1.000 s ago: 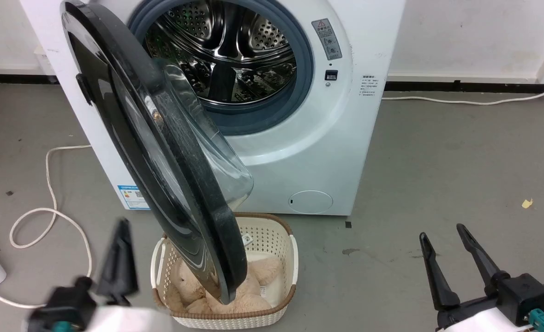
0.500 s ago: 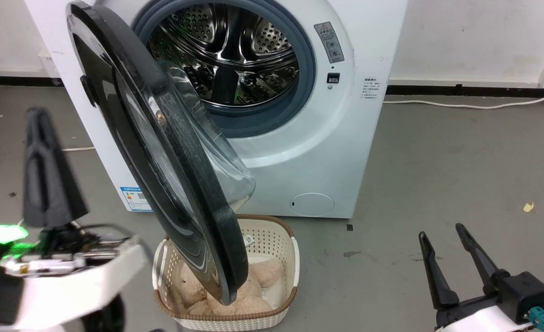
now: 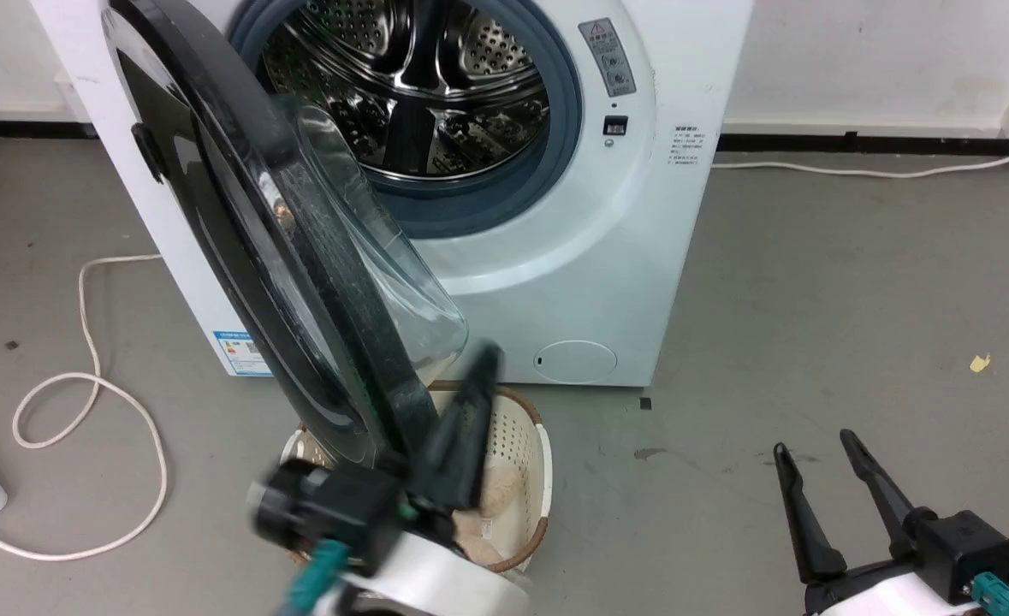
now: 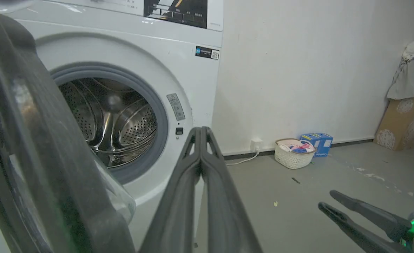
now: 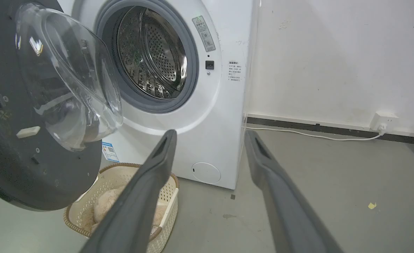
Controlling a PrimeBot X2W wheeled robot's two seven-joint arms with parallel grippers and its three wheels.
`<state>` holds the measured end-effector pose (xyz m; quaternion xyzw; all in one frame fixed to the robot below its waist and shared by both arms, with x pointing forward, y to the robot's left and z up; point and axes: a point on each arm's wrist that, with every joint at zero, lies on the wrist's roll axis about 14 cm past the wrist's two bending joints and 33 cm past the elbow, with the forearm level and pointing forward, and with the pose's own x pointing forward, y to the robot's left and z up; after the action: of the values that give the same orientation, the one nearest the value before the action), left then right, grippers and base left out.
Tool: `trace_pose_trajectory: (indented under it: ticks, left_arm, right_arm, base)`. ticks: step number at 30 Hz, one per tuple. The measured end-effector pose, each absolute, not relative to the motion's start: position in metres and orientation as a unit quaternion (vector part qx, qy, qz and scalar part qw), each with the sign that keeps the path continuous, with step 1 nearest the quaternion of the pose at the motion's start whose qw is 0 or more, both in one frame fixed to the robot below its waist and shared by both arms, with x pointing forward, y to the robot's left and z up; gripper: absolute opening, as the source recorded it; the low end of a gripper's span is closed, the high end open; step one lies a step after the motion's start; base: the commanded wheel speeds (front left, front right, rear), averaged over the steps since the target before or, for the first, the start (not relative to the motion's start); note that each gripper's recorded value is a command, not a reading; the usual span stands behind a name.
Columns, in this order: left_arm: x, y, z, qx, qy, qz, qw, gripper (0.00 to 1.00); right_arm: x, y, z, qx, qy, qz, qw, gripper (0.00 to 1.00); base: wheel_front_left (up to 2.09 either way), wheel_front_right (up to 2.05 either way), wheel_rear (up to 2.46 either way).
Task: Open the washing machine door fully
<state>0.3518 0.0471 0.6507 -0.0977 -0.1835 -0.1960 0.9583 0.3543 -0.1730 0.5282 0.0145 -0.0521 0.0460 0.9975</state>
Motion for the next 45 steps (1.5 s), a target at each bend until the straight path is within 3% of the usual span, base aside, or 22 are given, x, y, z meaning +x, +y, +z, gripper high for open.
trace_pose_trajectory:
  ticks: [5,14,29,39,45]
  left_arm:
    - [0.360,0.027,0.576,-0.088,-0.059,-0.207,0.973,0.00]
    - [0.372,0.060,0.519,-0.084,0.025,-0.141,0.986,0.00]
    - [0.341,0.126,0.504,-0.083,0.033,-0.040,0.995,0.00]
    - [0.301,0.226,0.506,-0.076,0.018,0.121,0.990,0.00]
    - [0.295,0.273,0.500,-0.054,0.037,0.176,0.982,0.00]
  right_arm:
    - [0.358,-0.172,0.520,0.017,-0.041,0.047,0.998,1.00]
    - [0.364,-0.168,0.512,0.022,-0.032,0.053,0.998,1.00]
    - [0.385,-0.111,0.512,0.029,-0.030,0.138,0.990,1.00]
    - [0.396,-0.031,0.505,0.033,-0.012,0.250,0.968,1.00]
    - [0.399,-0.011,0.492,0.032,0.010,0.278,0.960,1.00]
  base:
    - [0.00,0.00,0.00]
    - [0.00,0.00,0.00]
    - [0.00,0.00,0.00]
    - [0.00,0.00,0.00]
    - [0.00,0.00,0.00]
